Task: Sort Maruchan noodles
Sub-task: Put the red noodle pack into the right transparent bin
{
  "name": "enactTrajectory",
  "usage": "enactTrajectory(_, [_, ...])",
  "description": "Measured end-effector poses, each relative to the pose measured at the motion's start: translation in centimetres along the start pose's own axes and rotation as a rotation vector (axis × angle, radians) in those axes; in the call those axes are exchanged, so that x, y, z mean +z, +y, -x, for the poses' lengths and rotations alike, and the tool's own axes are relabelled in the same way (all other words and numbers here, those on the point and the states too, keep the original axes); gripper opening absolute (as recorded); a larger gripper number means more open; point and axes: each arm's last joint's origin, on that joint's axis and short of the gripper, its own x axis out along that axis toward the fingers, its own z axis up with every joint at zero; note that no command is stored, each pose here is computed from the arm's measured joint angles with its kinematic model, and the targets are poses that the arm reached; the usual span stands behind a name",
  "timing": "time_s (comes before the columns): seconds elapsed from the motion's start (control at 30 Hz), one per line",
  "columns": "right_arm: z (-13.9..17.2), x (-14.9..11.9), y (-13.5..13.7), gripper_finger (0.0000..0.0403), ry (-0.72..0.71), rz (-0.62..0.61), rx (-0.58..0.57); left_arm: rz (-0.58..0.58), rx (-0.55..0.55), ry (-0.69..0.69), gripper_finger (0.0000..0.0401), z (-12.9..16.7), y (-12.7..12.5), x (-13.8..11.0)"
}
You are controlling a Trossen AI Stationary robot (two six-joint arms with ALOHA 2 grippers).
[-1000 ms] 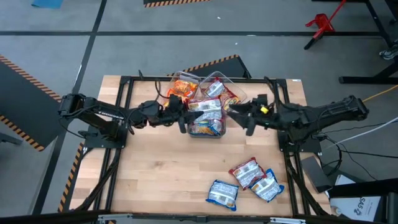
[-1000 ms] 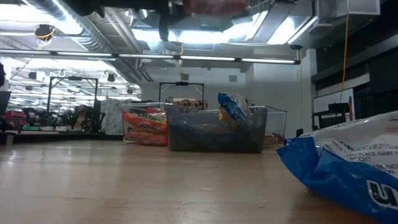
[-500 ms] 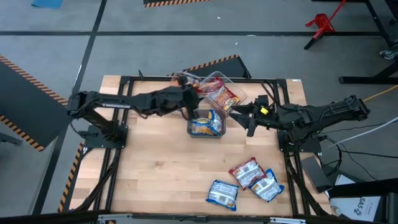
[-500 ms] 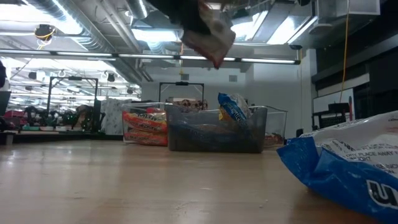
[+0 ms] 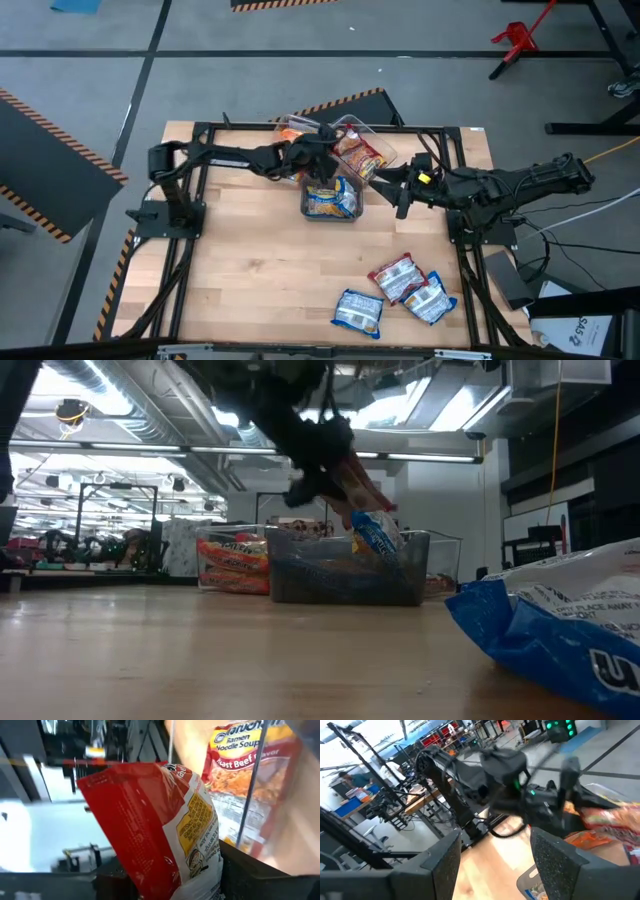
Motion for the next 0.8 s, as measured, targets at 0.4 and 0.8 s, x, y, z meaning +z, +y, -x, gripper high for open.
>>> enactTrajectory(0.4, [0.0, 0.0, 0.0, 0.0221, -0.009, 0.0, -0.012, -0.182, 0.015, -0.032, 0.0165, -4.2, -1.7, -1.6])
enactTrajectory(0.8, [0.0, 0.0, 0.0, 0.0221, -0.009, 0.012, -0.013, -0.149, 0.008, -0.124, 0.0165, -5.1, -0.6, -4.0])
